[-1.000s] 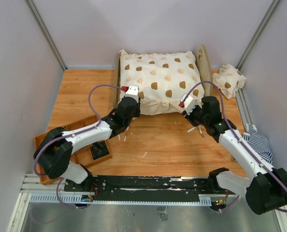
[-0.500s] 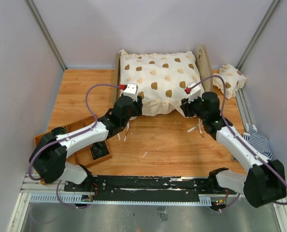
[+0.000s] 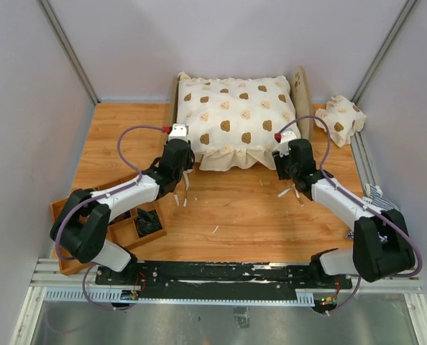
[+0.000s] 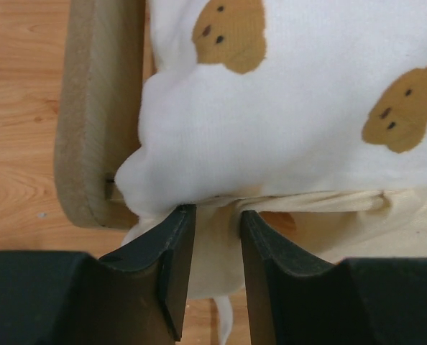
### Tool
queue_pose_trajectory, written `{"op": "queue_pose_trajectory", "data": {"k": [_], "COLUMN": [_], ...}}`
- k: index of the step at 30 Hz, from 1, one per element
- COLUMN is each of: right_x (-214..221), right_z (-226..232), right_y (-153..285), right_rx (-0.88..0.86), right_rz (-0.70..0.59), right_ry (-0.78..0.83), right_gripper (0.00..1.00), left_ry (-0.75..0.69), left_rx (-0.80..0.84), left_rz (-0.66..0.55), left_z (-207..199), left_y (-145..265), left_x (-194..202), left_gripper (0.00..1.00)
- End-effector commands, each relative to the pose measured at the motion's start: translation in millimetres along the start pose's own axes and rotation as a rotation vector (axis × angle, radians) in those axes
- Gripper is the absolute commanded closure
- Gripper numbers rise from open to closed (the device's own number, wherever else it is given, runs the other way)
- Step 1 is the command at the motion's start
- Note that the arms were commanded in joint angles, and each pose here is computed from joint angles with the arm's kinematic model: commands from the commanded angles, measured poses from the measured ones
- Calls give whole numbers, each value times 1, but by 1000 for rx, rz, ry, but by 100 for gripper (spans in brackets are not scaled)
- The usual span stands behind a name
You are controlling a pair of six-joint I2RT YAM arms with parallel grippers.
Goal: Set up the pet bed
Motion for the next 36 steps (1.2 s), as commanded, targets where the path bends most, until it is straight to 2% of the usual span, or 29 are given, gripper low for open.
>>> {"op": "queue_pose_trajectory", "data": {"k": [1, 3, 5, 10, 13, 15, 20, 24, 28, 32, 36], "right_x": [-8, -12, -22, -66, -90, -104, -125, -135, -135, -133, -128], "right_z": [-11, -13, -14, -13, -24, -36, -56, -71, -83, -90, -92], "right_y": [17, 26, 40, 83, 106, 116, 121, 107, 87, 66, 45], "right_rx": [61, 71, 70, 25, 78, 147, 264, 293, 325, 311, 281], "right_rz": [-10, -23, -47, -178, -270, -310, -320, -276, -179, -132, -78], "right_ry": [-40, -52, -69, -143, -166, -169, -138, -151, -156, -165, -121], "right_gripper": [59, 59, 59, 58, 52, 48, 40, 38, 38, 38, 53], "left_ry": [18, 36, 63, 84, 47, 26, 33, 31, 62, 84, 87], "left_rx": [-121, -105, -51, 60, 24, -55, -126, -130, -121, -132, -103], "left_rz": [0, -8, -17, -92, -151, -167, -172, -173, -163, -96, -4], "left_z": [27, 25, 19, 15, 26, 39, 65, 72, 71, 73, 67], "left_y": [-4, 0, 7, 41, 55, 57, 43, 20, -3, -26, -44], "left_x": [-3, -10, -21, -60, -86, -98, -121, -127, -117, -97, -69], "left_gripper": [64, 63, 59, 39, 27, 23, 22, 26, 30, 32, 35]}}
Point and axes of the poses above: each gripper's point midway between its finger pads, its own y axis back along the fingers, its own z axis along the line the jaws close on, x = y × z, the point moved 4 cm from there along y, back along the fingers, and after that the axes turned 5 degrees about -y, right-handed, at the moved point
